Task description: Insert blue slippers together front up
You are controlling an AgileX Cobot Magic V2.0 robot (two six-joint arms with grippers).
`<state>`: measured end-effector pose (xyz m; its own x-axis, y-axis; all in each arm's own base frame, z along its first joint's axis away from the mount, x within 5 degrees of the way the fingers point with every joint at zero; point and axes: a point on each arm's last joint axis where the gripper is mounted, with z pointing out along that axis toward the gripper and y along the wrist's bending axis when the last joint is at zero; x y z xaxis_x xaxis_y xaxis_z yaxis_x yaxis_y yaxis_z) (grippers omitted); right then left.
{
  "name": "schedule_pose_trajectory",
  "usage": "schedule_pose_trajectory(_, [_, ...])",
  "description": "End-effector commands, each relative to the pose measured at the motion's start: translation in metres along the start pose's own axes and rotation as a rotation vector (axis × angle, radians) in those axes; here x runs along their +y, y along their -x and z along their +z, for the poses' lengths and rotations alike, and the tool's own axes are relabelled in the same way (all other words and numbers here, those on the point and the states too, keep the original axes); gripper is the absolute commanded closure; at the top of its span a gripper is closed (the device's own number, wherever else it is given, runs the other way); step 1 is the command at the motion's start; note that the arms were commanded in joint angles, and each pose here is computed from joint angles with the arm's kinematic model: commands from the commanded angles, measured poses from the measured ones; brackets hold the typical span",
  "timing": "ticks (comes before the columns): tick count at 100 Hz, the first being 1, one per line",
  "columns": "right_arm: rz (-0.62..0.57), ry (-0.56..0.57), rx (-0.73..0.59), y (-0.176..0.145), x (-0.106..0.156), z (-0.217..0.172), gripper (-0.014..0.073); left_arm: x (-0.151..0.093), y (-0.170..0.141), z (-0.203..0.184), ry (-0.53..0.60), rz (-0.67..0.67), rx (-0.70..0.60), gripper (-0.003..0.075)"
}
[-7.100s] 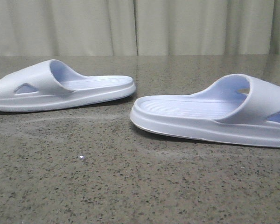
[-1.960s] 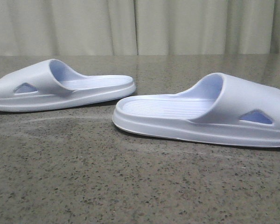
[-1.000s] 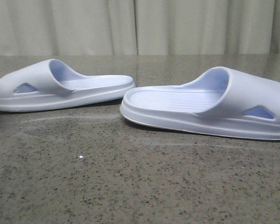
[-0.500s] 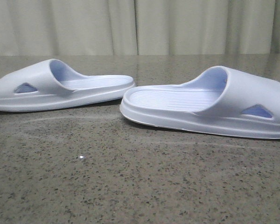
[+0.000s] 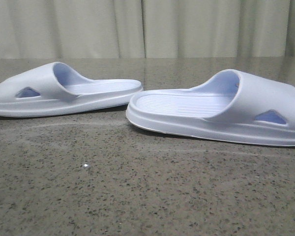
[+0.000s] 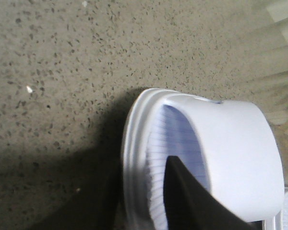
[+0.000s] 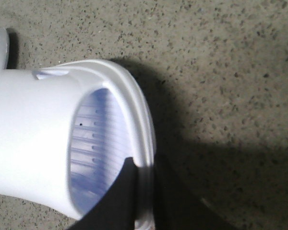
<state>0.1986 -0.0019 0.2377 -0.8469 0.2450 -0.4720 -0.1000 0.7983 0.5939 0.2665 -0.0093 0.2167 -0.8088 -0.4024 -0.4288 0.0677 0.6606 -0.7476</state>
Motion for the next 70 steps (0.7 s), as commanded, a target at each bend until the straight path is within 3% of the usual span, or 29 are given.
schedule_pose_trajectory(1, [-0.018,0.028,-0.059,0.01,0.007,-0.006,0.0702,-0.015,0.009,-0.006,-0.075,0.015,-0.047,0.0677])
schedule_pose_trajectory(2, [-0.018,0.026,-0.061,0.01,0.007,-0.006,0.0702,-0.015,0.009,-0.006,-0.077,0.015,-0.046,0.0708])
schedule_pose_trajectory(31, [-0.03,-0.003,-0.096,0.016,0.007,-0.008,0.0702,-0.019,0.009,-0.011,-0.082,0.051,-0.05,0.0705])
schedule_pose_trajectory(70, [-0.086,0.049,-0.2,0.044,0.027,-0.027,0.0702,-0.03,0.013,-0.052,-0.05,0.152,-0.149,0.0705])
